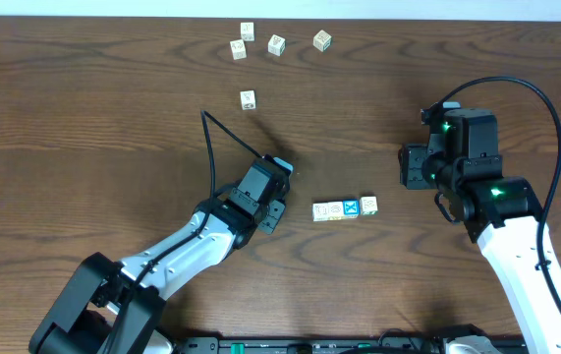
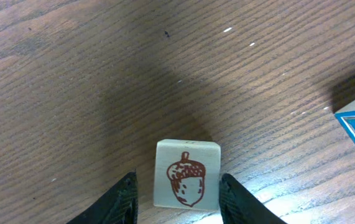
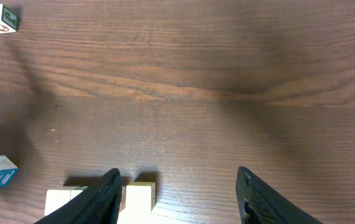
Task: Lift 5 blocks
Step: 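Lower the left gripper and grasp the acorn block, then carry the acorn block right and set it left of the row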
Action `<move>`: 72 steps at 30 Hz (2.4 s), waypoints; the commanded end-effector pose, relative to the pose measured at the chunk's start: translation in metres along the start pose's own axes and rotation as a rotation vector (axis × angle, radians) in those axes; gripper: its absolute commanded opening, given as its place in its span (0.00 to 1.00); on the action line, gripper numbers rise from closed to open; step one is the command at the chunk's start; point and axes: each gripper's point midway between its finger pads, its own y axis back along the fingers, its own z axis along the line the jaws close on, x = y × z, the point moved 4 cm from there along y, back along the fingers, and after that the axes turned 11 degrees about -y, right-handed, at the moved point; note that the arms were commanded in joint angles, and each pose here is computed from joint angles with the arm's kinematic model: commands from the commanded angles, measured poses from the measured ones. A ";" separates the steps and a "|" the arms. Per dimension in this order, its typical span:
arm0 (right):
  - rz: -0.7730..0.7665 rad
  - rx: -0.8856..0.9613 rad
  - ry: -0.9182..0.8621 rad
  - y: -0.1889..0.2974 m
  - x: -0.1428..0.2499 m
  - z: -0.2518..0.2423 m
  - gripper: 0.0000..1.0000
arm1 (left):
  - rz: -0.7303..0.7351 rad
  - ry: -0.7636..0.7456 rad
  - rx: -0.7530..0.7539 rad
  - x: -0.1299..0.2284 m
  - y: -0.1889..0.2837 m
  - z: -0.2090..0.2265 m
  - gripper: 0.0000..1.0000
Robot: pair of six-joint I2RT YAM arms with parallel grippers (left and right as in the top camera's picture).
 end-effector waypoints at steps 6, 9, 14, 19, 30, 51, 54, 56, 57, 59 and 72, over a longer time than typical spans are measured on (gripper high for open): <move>-0.003 0.002 0.002 0.001 0.000 -0.003 0.56 | -0.020 0.002 -0.029 -0.010 0.002 0.005 0.33; -0.004 0.006 0.002 0.001 0.000 -0.004 0.55 | -0.020 0.003 -0.029 -0.010 0.002 0.005 0.25; -0.005 0.009 0.002 0.001 0.000 -0.004 0.55 | -0.021 0.059 -0.028 -0.009 0.002 0.005 0.11; -0.005 0.009 0.002 0.001 0.000 -0.004 0.54 | -0.021 0.116 -0.023 -0.009 0.003 0.004 0.11; -0.006 0.013 0.002 0.001 0.000 -0.004 0.54 | -0.032 0.136 0.042 -0.012 0.010 -0.011 0.11; -0.006 0.013 0.002 0.001 0.000 -0.004 0.54 | -0.046 0.288 0.091 -0.018 0.025 -0.038 0.11; -0.006 0.012 0.002 0.000 0.000 -0.004 0.53 | -0.046 0.302 0.101 -0.018 0.025 -0.044 0.11; -0.006 0.012 0.002 0.001 0.000 -0.004 0.53 | -0.045 0.314 0.105 -0.018 0.026 -0.046 0.12; -0.006 0.012 0.002 0.000 0.000 -0.004 0.53 | -0.044 0.324 0.107 -0.018 0.026 -0.047 0.12; -0.005 0.012 0.002 0.000 0.000 -0.004 0.53 | -0.044 0.340 0.110 -0.018 0.026 -0.048 0.12; -0.006 0.012 0.002 0.001 0.000 -0.004 0.53 | -0.078 0.415 0.132 -0.027 0.024 -0.056 0.12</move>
